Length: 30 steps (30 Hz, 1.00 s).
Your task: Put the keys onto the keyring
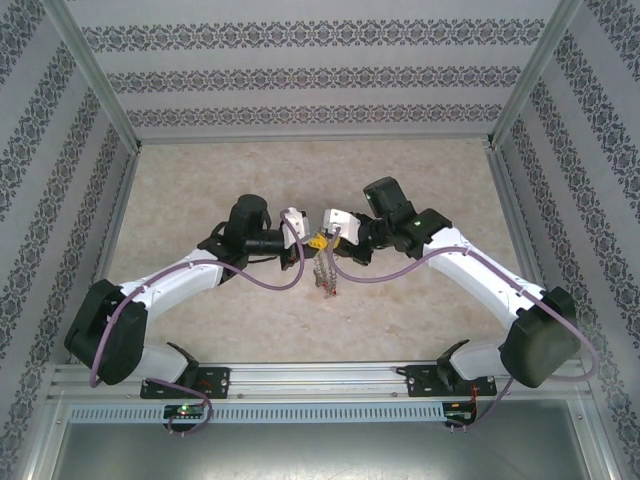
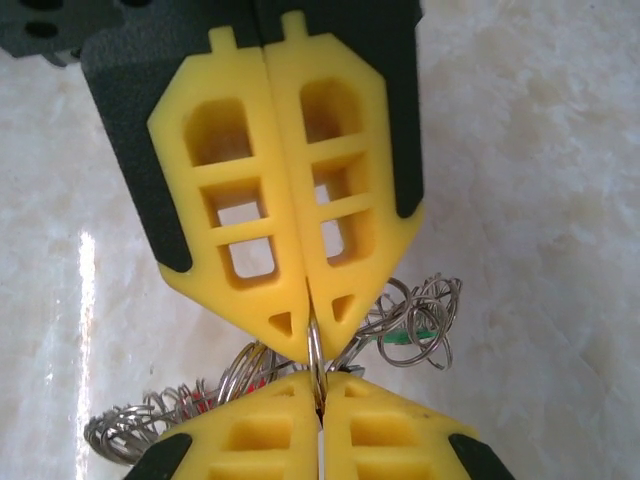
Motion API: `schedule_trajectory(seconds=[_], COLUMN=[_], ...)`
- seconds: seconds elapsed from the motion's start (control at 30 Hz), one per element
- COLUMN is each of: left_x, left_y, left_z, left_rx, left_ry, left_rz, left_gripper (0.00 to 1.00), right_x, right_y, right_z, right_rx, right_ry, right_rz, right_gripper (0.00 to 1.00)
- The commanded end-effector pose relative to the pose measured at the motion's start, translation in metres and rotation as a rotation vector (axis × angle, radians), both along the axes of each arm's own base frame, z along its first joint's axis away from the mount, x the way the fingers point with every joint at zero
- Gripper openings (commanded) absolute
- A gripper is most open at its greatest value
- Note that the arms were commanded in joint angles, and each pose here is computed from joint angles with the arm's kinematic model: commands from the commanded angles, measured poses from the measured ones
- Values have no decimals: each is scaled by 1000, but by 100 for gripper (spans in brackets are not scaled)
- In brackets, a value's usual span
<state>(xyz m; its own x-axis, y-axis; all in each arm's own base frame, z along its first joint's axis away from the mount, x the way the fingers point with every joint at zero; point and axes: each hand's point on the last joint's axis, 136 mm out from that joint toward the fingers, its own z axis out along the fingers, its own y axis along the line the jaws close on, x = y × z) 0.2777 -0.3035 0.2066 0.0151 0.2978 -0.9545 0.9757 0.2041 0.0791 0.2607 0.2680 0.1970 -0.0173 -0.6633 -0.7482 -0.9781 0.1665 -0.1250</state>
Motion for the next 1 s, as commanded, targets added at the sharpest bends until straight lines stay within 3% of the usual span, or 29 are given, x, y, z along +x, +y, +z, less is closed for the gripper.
schedule_trajectory(seconds=[0.0, 0.27, 0.67, 0.8, 0.9, 0.97], left_x=[-1, -5, -5, -5, -6, -6], left_y=[-10, -9, -14, -13, -14, -15], left_z=[40, 71, 49, 43, 42, 42], left_rx=[-183, -385, -335, -308, -305, -303], left_ry=[-45, -25, 30, 31, 37, 37], left_rz=[3, -5, -15, -14, -24, -27], left_gripper=[0, 0, 0, 0, 0, 0], right_x=[0, -3, 6, 6, 4, 2], right_y=[6, 3, 0, -2, -2, 1], right_z=[17, 19, 57, 59, 58, 56], right_rx=[160, 305, 393, 388, 388, 389], right_ry=[18, 90, -20, -26, -32, -24], right_rz=[13, 49, 23, 5, 7, 13], right_gripper=[10, 19, 17, 23, 20, 12])
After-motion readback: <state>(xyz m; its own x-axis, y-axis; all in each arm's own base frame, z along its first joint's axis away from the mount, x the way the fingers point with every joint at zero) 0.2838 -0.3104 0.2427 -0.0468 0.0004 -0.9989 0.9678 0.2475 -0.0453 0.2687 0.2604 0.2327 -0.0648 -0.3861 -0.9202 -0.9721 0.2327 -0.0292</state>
